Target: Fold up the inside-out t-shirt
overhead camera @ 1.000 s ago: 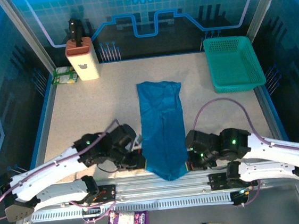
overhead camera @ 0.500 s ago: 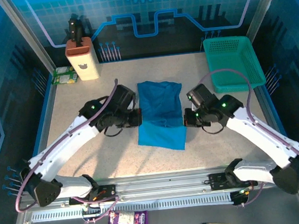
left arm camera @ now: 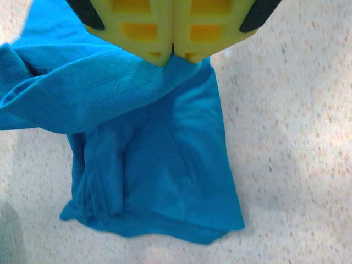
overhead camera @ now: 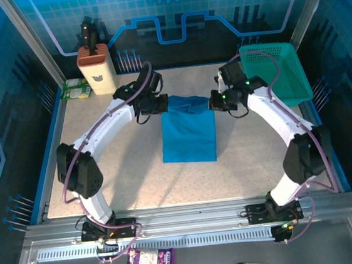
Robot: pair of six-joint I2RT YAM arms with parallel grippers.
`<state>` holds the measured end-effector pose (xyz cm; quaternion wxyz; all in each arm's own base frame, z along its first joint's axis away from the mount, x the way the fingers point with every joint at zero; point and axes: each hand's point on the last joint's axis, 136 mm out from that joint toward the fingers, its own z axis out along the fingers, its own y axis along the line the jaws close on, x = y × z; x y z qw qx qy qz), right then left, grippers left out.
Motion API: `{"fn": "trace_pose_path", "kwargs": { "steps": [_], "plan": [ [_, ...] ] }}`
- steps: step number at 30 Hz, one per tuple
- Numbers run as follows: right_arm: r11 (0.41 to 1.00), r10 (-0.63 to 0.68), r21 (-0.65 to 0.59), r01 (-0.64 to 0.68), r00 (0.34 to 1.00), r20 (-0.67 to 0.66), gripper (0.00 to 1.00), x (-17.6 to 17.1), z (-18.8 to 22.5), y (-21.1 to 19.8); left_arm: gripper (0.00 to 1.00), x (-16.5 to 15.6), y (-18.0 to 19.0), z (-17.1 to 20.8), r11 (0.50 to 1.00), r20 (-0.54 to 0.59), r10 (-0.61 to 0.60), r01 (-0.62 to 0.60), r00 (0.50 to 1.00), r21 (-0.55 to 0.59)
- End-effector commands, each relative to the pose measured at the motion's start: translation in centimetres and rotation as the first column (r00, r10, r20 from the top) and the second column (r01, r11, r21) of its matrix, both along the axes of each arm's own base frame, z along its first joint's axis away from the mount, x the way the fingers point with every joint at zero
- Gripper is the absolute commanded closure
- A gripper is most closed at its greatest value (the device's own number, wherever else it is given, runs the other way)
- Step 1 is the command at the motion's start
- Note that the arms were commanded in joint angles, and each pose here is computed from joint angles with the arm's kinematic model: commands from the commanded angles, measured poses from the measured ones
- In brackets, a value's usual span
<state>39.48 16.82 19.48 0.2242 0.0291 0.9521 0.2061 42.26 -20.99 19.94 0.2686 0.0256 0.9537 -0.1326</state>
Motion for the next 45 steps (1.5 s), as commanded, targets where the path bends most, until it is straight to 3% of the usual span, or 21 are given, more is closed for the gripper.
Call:
{"fn": "trace_pose_path", "kwargs": {
  "steps": [1, 10, 12, 15, 18, 23, 27, 37, 40, 45],
  "plan": [
    [0.999, 0.029, 0.022, -0.03, 0.997, 0.073, 1.0, 3.8, 1.1, 0.0, 1.0, 3.3, -0.3, 0.8, 0.999, 0.057, -0.05, 0.05, 0.997, -0.006],
    [1.0, -0.023, -0.016, 0.024, 0.999, 0.05, 1.0, 11.5, -3.8, -1.3, 1.0, 10.2, 0.0, -4.6, 0.999, -0.034, -0.028, 0.027, 0.999, -0.026],
    [0.999, -0.042, -0.022, 0.042, 0.999, 0.026, 0.98, 12.7, -5.2, -1.7, 0.91, 11.5, 0.6, -6.3, 1.0, -0.064, -0.001, 0.0, 0.998, -0.016],
    [0.997, -0.066, -0.038, 0.065, 0.998, -0.01, 0.62, 13.5, -6.0, -2.4, 0.73, 12.4, 2.0, -7.3, 0.999, -0.095, 0.046, -0.044, 0.994, 0.026],
    [0.997, -0.069, -0.025, 0.07, 0.997, 0.029, 0.55, 13.2, -4.4, -2.5, 0.65, 12.7, 2.7, -6.2, 0.998, -0.072, 0.057, -0.055, 0.996, 0.018],
    [0.999, -0.047, 0.019, 0.046, 0.999, 0.017, 0.54, 10.8, -3.1, -1.1, 0.64, 12.7, 0.1, -5.7, 0.993, -0.055, -0.018, 0.012, 0.998, -0.115],
    [0.997, 0.028, 0.079, -0.025, 0.999, -0.034, 0.54, 7.0, -3.5, 2.7, 0.71, 12.7, -2.1, -8.0, 0.979, -0.098, -0.071, 0.051, 0.993, -0.198],
    [0.975, 0.164, 0.183, -0.122, 0.959, -0.232, 0.58, -4.3, -9.6, 11.7, 0.77, 14.9, -4.0, -14.1, 0.963, -0.157, -0.09, 0.045, 0.983, -0.267],
    [0.973, 0.178, 0.191, -0.127, 0.944, -0.279, 0.59, -6.1, -12.1, 12.4, 0.78, 14.9, -3.1, -16.3, 0.966, -0.215, -0.038, -0.019, 0.976, -0.257],
    [0.986, 0.127, 0.145, -0.083, 0.936, -0.328, 0.61, -5.9, -15.6, 9.2, 0.8, 13.6, -0.4, -18.5, 0.962, -0.325, 0.04, -0.124, 0.945, -0.242]
  ]
}}
